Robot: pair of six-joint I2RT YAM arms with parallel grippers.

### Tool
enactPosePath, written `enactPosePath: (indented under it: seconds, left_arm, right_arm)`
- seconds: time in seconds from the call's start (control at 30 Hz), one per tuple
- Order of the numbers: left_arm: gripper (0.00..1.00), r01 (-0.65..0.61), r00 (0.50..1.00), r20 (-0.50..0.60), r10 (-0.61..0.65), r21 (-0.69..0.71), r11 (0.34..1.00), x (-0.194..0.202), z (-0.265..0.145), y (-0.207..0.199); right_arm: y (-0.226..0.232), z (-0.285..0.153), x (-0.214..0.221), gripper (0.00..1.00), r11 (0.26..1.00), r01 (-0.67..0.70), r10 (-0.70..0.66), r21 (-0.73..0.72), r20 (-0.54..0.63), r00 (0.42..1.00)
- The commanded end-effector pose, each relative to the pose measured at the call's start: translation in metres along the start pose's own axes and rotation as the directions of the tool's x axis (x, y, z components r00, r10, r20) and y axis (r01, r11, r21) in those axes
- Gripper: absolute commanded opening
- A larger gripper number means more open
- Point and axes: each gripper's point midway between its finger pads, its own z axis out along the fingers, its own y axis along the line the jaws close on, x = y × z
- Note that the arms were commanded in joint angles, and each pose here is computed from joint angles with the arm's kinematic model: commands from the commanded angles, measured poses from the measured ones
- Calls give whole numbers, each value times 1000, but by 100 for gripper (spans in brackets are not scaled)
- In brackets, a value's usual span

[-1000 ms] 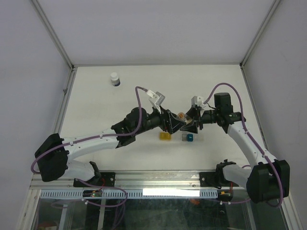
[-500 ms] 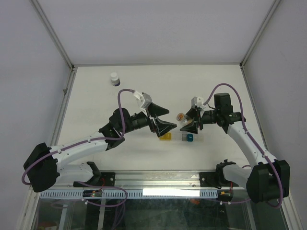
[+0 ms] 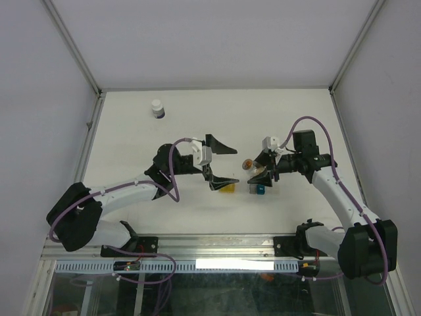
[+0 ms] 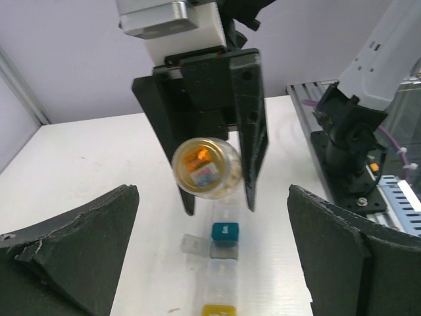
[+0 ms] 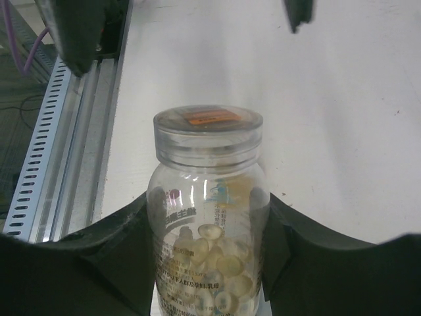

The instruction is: Sort the pills into containers

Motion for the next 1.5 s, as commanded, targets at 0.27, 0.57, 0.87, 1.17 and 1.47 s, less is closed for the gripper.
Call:
enactPosePath:
  seconds: [0.27, 0.57, 0.87, 1.17, 1.47]
  left_arm:
    - [82, 19, 1000, 8, -21, 196, 980, 4, 41, 11]
    - [73, 56, 997, 36, -63, 190, 980, 4, 45, 13]
    - [74, 43, 997, 62, -54, 155, 987, -2, 41, 12]
    - [65, 39, 997, 53, -47, 150, 988, 1, 45, 11]
    - [55, 47, 997, 46, -57, 182, 982, 4, 49, 5]
  right_arm:
    - [-1, -2, -20, 0, 997, 75, -74, -20, 44, 996]
    - [-1, -2, -20, 0, 997, 75, -74, -22, 44, 996]
    - [-1, -1, -19, 0, 997, 71, -70, -24, 46, 996]
    - [-1, -1, -19, 0, 997, 70, -68, -23, 44, 997]
    - [-1, -1, -19, 0, 997, 69, -68, -24, 44, 997]
